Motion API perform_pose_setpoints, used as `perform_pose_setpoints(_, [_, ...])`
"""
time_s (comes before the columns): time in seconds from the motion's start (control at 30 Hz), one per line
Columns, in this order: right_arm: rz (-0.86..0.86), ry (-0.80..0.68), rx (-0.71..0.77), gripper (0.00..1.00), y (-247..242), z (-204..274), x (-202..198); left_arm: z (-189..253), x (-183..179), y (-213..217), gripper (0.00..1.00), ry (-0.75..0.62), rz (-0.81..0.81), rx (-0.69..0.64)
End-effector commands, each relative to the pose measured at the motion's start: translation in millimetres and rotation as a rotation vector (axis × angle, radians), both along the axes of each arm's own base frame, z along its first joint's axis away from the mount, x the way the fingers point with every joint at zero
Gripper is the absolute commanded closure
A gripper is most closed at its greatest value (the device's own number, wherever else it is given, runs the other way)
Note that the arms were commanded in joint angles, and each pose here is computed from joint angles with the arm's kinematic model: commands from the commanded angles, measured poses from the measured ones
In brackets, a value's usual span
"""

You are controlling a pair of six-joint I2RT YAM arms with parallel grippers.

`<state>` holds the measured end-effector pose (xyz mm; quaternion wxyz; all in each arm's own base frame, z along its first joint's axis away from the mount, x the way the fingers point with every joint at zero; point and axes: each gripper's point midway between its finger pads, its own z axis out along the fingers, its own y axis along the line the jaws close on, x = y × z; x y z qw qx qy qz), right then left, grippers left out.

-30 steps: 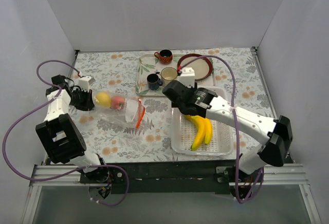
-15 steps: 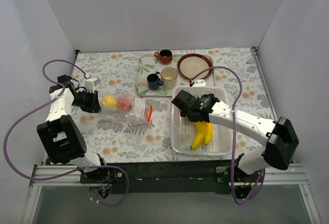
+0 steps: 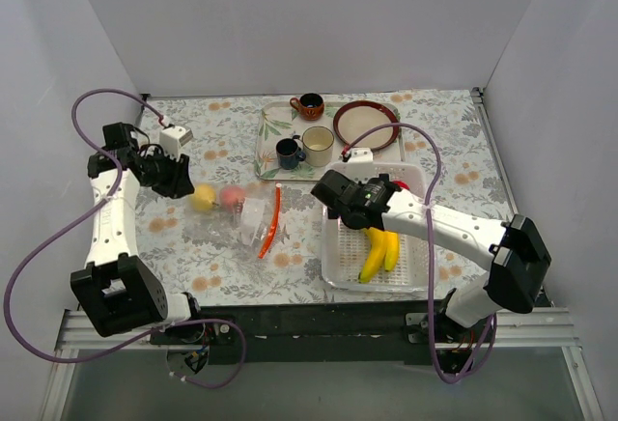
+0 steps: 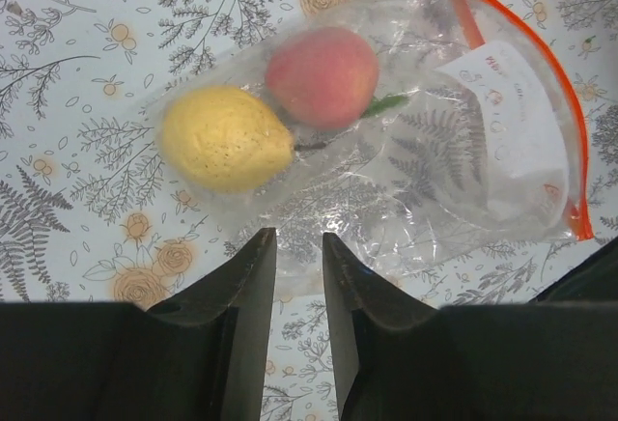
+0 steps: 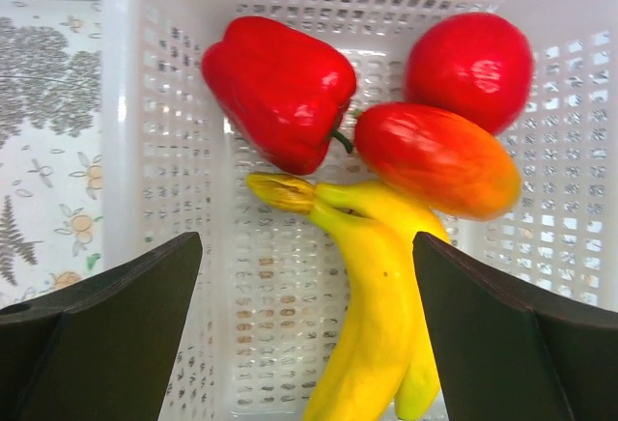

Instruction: Open the zip-top bag and remove the fake food

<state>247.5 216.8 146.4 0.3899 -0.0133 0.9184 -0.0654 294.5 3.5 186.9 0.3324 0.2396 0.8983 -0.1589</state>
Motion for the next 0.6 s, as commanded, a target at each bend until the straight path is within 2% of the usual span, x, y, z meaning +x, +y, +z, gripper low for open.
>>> perform_pose_setpoints(0.0, [0.044, -0.087, 0.094, 0.01, 25.5, 22.1, 5.9, -22.1, -1.3, 9.7, 0.74, 0.025, 0.022, 0.050])
perform_pose_setpoints(0.1, [0.079, -0.118, 0.082, 0.02, 39.1, 29.9, 3.0, -58.1, -6.6, 29.5, 0.72, 0.074, 0.092, 0.139])
perform_pose_setpoints(0.13, [0.103, -0.136, 0.089, 0.01, 48.6, 38.7, 1.6, -66.4, -9.4, 35.1, 0.67, 0.081, 0.113, 0.155])
perform_pose_setpoints(0.17, [0.119, -0.154, 0.076, 0.02, 53.2, 44.3, 2.8, -78.5, -14.8, 38.9, 0.56, 0.101, 0.129, 0.160])
perform_pose_setpoints(0.2, [0.133, -0.156, 0.063, 0.02, 59.2, 43.8, 3.7, -83.1, -18.7, 45.1, 0.28, 0.114, 0.154, 0.153])
perform_pose_setpoints(0.23, [0.151, -0.162, 0.060, 0.01, 65.7, 46.3, 3.4, -87.7, -22.1, 46.6, 0.08, 0.132, 0.160, 0.139])
perform_pose_setpoints(0.27, [0.177, -0.177, 0.063, 0.01, 74.3, 56.3, 6.5, -91.4, -30.0, 45.6, 0.02, 0.164, 0.156, 0.119])
perform_pose_setpoints(0.43, [0.233, -0.170, 0.045, 0.02, 104.3, 55.4, 13.1, -111.7, -47.6, 39.3, 0.02, 0.258, 0.148, 0.051])
perform_pose_setpoints(0.57, [0.265, -0.162, 0.058, 0.02, 118.2, 52.3, 10.8, -123.7, -33.2, 46.5, 0.02, 0.203, 0.182, 0.069])
